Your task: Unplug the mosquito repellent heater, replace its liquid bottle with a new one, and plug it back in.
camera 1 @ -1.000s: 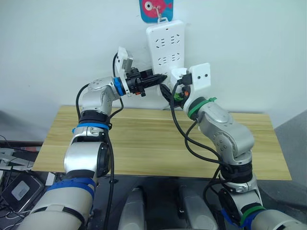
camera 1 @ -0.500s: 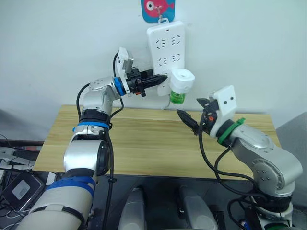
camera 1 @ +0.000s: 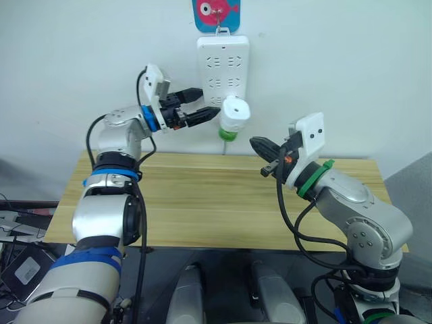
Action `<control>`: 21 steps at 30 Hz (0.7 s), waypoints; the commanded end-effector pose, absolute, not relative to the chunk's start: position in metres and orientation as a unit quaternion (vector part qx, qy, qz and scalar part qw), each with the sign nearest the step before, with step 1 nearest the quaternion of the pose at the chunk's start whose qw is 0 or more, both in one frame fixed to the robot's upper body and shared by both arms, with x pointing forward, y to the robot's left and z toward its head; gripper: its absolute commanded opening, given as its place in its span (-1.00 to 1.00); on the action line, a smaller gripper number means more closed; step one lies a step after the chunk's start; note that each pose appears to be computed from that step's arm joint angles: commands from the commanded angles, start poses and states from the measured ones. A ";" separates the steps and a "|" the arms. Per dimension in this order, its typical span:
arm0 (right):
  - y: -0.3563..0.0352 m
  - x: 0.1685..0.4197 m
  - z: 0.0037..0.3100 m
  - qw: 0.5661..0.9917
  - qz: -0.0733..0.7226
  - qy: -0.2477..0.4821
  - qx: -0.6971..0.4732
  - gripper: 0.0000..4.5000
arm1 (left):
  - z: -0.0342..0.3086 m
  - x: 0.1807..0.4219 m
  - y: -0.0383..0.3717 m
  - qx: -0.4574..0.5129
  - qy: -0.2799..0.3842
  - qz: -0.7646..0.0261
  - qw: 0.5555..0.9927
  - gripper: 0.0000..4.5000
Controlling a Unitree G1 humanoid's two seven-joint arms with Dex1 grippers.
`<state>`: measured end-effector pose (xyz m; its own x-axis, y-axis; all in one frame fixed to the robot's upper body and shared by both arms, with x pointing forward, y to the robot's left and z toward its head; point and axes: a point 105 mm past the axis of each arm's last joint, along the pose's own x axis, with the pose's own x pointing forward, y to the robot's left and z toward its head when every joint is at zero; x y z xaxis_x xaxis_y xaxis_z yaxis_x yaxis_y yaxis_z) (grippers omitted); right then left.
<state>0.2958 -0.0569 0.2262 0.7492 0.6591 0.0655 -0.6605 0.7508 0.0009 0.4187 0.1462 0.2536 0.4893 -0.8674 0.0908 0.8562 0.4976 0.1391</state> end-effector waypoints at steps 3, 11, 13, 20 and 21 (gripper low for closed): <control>-0.044 0.296 0.237 0.926 0.371 -0.062 0.014 -0.99 | 0.262 0.408 0.174 0.065 -0.082 -0.487 0.867 1.00; -0.023 0.301 0.231 0.914 0.401 -0.064 0.004 -0.99 | 0.251 0.357 0.169 0.112 -0.041 -0.563 0.818 1.00; -0.020 0.304 0.228 0.914 0.401 -0.063 0.001 -0.99 | 0.248 0.343 0.160 0.116 -0.038 -0.577 0.807 1.00; -0.011 0.319 0.231 0.917 0.391 -0.077 -0.002 -0.99 | 0.241 0.325 0.145 0.100 -0.040 -0.575 0.811 1.00; -0.011 0.321 0.231 0.918 0.389 -0.079 -0.002 -0.99 | 0.241 0.325 0.144 0.100 -0.040 -0.574 0.812 1.00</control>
<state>0.3228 -0.0124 0.2179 0.6939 0.7147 0.0874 -0.7146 0.6985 -0.0388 0.3296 0.1461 0.2314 0.3407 -0.9370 -0.0768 0.9297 0.3236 0.1758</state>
